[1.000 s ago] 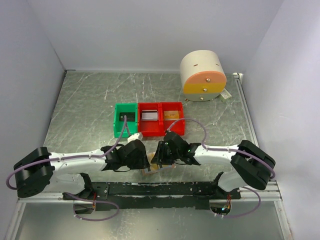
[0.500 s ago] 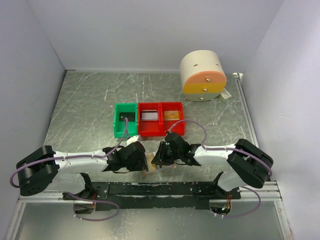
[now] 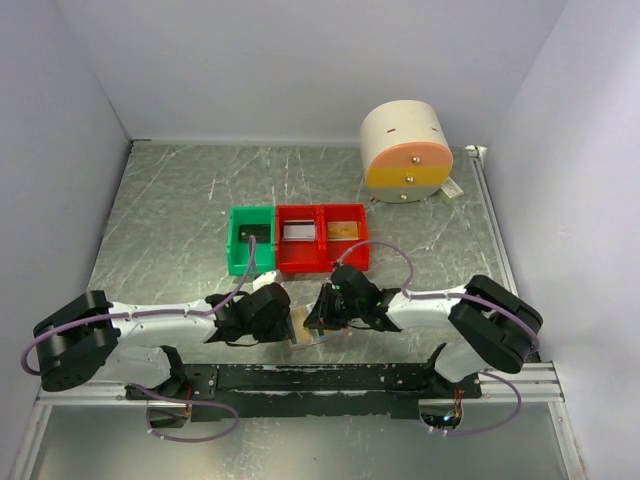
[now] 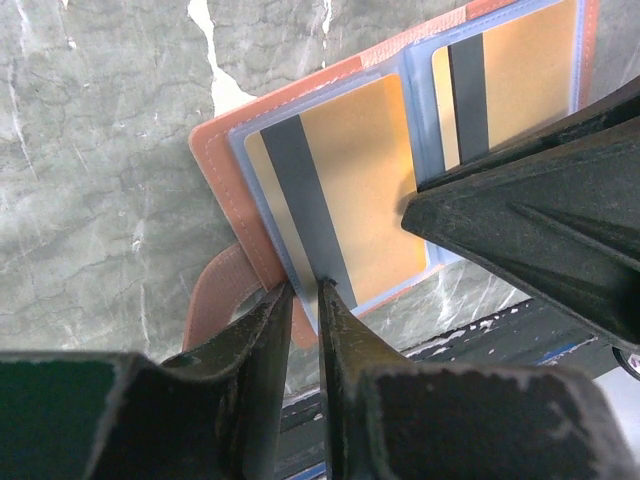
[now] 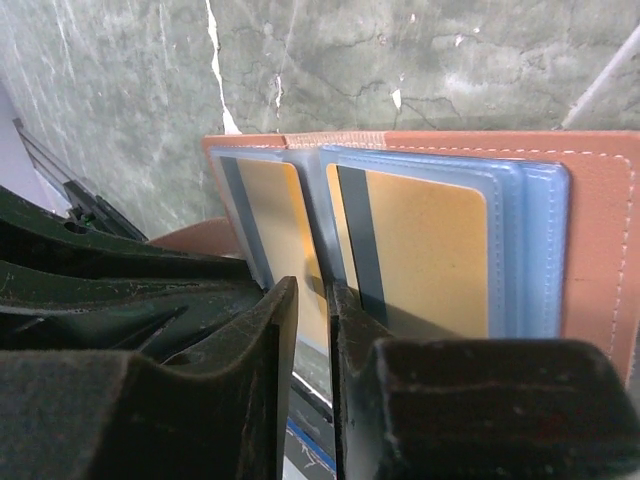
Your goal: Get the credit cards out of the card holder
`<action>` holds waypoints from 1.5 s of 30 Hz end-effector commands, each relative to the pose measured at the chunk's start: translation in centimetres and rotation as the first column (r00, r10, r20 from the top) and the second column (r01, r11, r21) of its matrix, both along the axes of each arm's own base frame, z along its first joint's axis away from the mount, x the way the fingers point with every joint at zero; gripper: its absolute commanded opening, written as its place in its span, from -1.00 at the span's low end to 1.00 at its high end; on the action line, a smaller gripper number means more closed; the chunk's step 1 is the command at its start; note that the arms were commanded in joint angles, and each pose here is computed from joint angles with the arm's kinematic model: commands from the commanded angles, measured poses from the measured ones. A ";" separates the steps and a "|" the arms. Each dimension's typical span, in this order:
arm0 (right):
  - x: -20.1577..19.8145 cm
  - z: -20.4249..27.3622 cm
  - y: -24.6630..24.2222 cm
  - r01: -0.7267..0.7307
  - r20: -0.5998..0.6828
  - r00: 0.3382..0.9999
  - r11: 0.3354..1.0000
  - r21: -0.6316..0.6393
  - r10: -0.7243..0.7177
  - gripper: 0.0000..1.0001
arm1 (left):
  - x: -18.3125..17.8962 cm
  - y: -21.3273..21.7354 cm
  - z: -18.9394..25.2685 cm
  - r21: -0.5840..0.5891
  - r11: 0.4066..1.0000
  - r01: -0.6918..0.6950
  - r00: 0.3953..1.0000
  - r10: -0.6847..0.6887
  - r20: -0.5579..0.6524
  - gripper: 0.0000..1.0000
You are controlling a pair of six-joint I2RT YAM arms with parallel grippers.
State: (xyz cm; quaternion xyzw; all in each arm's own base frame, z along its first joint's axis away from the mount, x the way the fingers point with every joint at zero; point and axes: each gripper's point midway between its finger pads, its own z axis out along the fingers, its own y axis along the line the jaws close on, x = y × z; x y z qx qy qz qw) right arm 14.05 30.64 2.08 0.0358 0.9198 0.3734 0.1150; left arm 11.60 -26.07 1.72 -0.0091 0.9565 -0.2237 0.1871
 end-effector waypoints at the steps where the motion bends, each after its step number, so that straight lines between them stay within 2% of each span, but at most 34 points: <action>1: 0.0 0.7 0.7 -0.003 0.000 1.000 0.997 0.076 0.003 -0.66 | -0.1 1.1 -1.5 0.054 0.998 -0.017 1.000 0.018 -0.014 -0.45; 7: 0.0 1.5 0.9 -0.004 0.001 1.000 0.991 0.130 0.004 -1.00 | -0.2 1.5 -1.7 0.064 0.998 -0.025 1.000 0.026 -0.014 -0.47; 22: 0.4 1.6 -1.6 0.047 0.006 0.999 0.994 0.095 -0.048 -1.00 | -0.1 1.5 -1.6 0.064 0.998 -0.026 1.000 0.027 -0.011 -0.50; 33: 0.4 1.0 -1.2 0.021 -0.006 1.000 0.996 0.084 -0.020 -1.00 | 0.0 1.2 -1.1 0.054 0.998 -0.017 1.000 0.018 -0.004 -0.51; 38: 1.5 1.3 -2.2 0.035 0.050 0.998 0.999 0.007 -0.036 -1.00 | 0.1 1.4 -1.0 0.060 0.998 -0.023 1.000 0.023 -0.001 -0.52; 45: 1.2 1.6 -2.8 -0.028 0.033 0.999 0.997 0.072 0.026 -1.00 | 0.1 1.4 -1.2 0.064 0.998 -0.020 1.000 0.020 0.000 -0.53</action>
